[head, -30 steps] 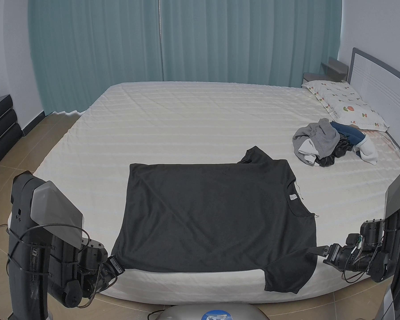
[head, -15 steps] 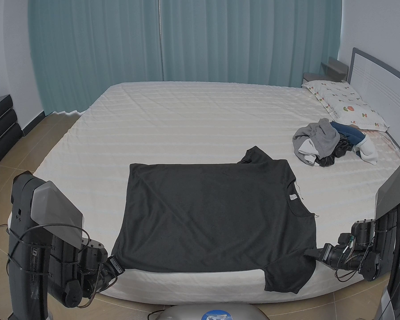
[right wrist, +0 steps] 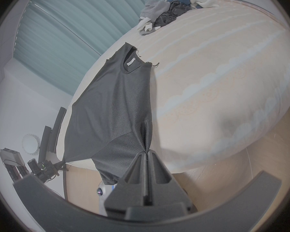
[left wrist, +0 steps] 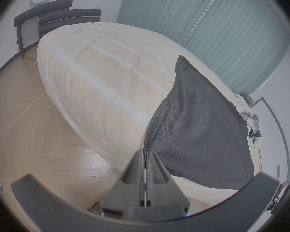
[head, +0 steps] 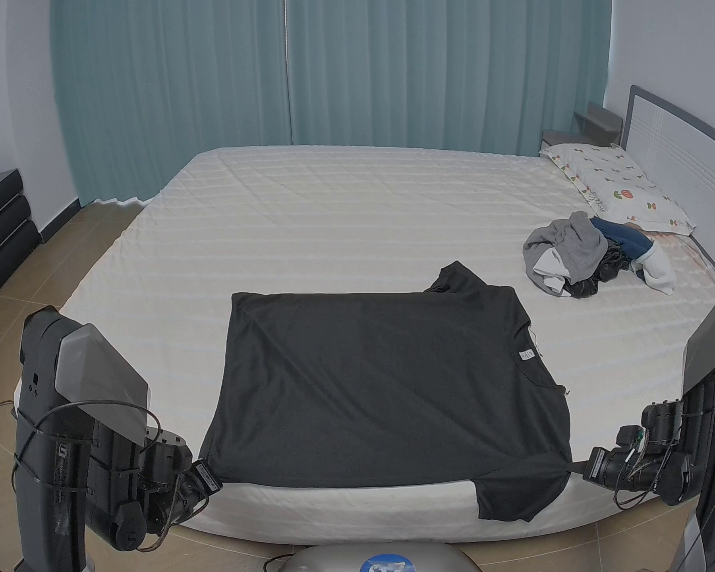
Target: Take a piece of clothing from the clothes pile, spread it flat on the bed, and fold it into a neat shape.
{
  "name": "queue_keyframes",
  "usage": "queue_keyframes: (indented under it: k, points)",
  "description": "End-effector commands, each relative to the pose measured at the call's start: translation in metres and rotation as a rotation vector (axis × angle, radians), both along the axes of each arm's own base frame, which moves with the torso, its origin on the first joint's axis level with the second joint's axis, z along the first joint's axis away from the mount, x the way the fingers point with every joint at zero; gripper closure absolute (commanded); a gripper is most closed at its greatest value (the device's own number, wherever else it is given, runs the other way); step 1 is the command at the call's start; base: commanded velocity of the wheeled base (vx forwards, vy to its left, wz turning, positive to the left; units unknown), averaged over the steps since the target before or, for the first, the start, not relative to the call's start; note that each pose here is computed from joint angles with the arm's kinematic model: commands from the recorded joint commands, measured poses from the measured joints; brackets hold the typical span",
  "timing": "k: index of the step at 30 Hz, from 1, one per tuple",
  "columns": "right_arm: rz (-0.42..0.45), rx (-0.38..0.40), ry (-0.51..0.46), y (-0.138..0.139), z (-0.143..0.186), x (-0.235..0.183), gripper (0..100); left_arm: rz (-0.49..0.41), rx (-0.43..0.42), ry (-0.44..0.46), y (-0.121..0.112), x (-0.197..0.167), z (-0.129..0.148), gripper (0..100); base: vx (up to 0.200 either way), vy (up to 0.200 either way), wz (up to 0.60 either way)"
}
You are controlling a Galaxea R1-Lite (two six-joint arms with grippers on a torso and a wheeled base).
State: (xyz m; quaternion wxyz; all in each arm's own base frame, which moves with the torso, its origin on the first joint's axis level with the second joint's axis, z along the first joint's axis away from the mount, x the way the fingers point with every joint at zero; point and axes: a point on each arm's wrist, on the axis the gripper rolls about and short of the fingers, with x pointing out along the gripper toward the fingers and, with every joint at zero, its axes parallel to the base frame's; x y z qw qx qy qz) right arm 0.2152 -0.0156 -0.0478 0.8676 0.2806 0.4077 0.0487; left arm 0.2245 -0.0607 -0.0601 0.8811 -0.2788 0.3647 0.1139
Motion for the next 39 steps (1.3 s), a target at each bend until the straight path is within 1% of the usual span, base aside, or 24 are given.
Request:
queue_keyframes:
  k: [1,4,7,14,15,18,21,29,33,37,39]
  points:
    - [-0.013,0.000,0.010,-0.003,0.002,-0.005,100,-0.006,0.005,-0.009,0.000,-0.001,0.002,100,0.000,0.000,0.00]
    - [-0.012,-0.002,0.008,-0.003,0.003,-0.005,100,-0.016,0.016,-0.003,0.001,-0.003,0.002,100,0.000,0.000,0.00]
    - [-0.007,-0.005,0.028,-0.003,0.005,-0.008,100,-0.028,0.031,0.007,0.001,-0.005,0.002,100,0.000,0.000,0.00]
    - [0.056,-0.044,0.083,-0.001,0.008,-0.016,100,-0.050,0.066,0.021,0.003,-0.009,0.002,100,0.000,0.000,0.00]
    - [0.079,-0.058,0.100,0.000,0.006,-0.018,100,-0.055,0.074,0.028,0.003,-0.011,0.002,100,0.000,0.000,0.00]
    - [0.094,-0.068,0.105,0.000,0.006,-0.020,100,-0.065,0.086,0.045,0.005,-0.015,0.003,100,0.000,0.000,0.00]
    - [0.108,-0.076,0.135,0.001,0.004,-0.022,100,-0.076,0.100,0.057,0.005,-0.017,0.002,100,0.000,0.000,0.00]
    - [0.113,-0.084,0.115,0.000,0.005,-0.021,100,-0.077,0.102,0.060,0.005,-0.018,0.002,100,0.000,0.000,0.00]
    - [0.097,-0.082,0.079,-0.001,0.008,-0.018,100,-0.077,0.100,0.054,0.005,-0.018,0.003,100,0.000,0.000,0.00]
    - [0.082,-0.077,0.040,-0.005,0.019,-0.018,100,-0.073,0.094,0.036,0.006,-0.017,0.008,100,0.000,0.000,0.00]
    - [0.085,-0.076,0.042,-0.004,0.020,-0.019,100,-0.073,0.094,0.036,0.006,-0.018,0.009,100,0.000,0.000,0.00]
